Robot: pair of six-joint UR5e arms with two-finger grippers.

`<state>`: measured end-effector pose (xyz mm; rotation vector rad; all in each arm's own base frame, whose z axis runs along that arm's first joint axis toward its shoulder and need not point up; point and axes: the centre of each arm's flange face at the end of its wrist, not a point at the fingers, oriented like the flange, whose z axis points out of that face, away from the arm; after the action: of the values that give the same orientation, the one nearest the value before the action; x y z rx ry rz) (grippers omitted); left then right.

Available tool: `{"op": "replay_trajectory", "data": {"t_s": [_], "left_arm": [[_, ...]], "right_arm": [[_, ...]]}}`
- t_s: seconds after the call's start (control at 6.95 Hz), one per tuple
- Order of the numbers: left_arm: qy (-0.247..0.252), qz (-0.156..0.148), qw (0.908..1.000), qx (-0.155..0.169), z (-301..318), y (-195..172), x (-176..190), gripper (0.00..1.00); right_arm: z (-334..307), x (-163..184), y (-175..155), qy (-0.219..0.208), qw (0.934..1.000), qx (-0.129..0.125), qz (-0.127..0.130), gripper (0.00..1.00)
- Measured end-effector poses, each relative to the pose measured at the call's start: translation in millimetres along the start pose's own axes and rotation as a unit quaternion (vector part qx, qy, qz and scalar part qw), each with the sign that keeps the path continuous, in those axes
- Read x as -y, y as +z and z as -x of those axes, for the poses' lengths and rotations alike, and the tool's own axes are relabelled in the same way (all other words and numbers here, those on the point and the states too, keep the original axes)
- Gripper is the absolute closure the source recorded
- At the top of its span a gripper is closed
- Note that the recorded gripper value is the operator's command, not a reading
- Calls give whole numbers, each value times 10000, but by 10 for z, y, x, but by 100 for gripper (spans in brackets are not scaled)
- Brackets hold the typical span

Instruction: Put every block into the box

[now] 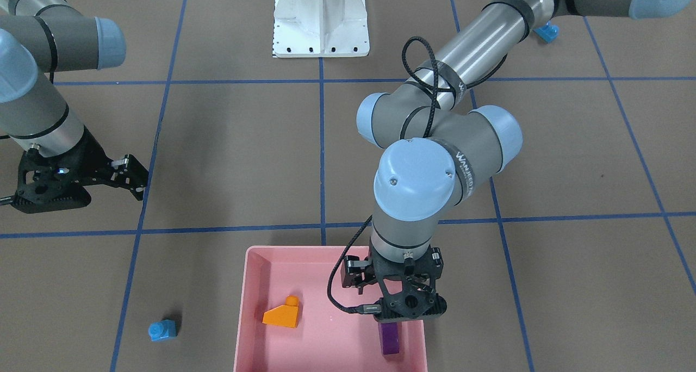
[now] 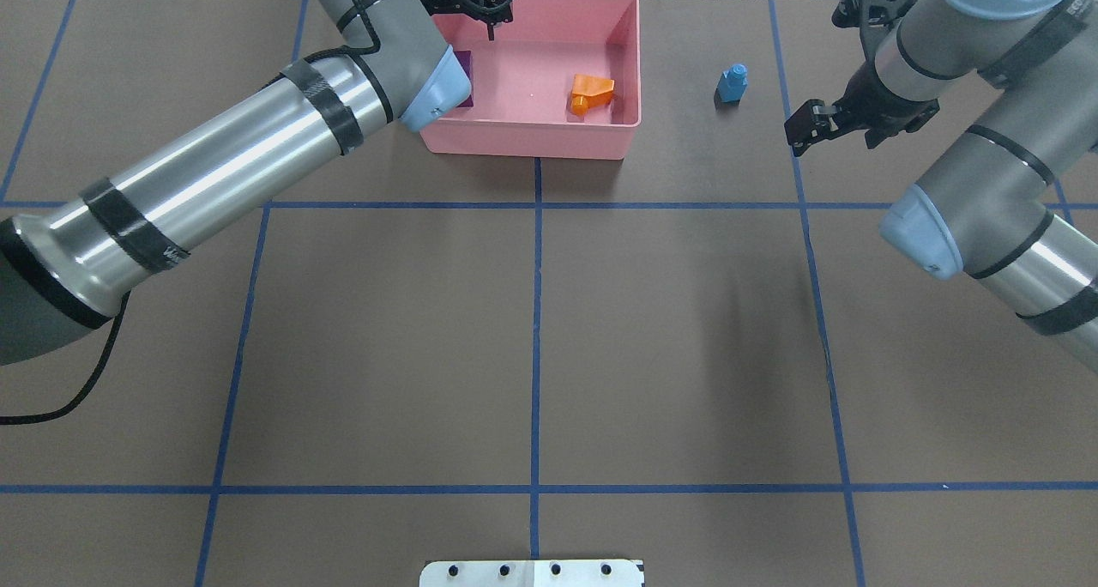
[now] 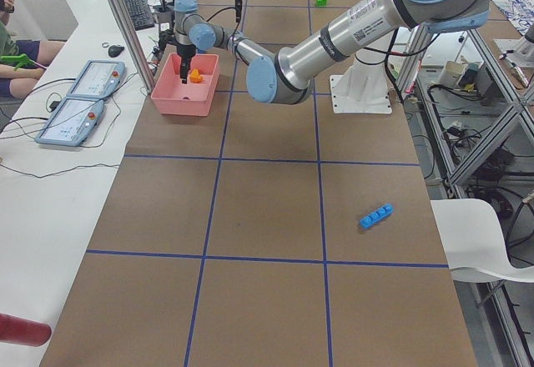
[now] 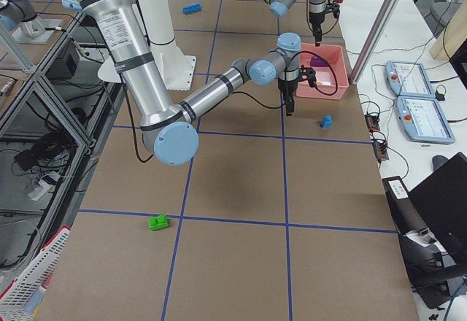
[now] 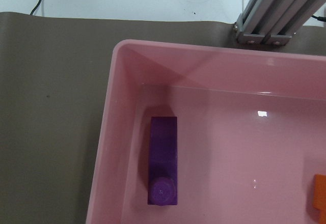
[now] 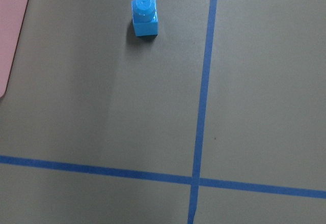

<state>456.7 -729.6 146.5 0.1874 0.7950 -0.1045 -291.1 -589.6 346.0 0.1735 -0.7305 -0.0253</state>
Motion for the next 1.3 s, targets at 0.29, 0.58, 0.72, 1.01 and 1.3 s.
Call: {"op": "replay_trajectory", "data": {"t_s": [0.29,0.58,0.72,1.01,1.3], "left_arm": [[553,200,9983,-24,899,-317,-589,0],[1085,238,9938,-30,1996,-476,-1489,0],[1176,241,9928,-42,2263,-564,-1760,0],[1229,219,9921,-81,2372,-661,-1929,0],[1211,218,9924,-94,2370,-674,-1949,0]], "right_arm": [[185,608,296,56,10000,-26,-24,0],[181,1052,751,-55,9997,104,-219,0],[225,1240,914,-114,9993,167,-308,0],[289,1538,1220,-190,9986,257,-421,3],[313,1572,1417,-209,9986,234,-417,84]]}}
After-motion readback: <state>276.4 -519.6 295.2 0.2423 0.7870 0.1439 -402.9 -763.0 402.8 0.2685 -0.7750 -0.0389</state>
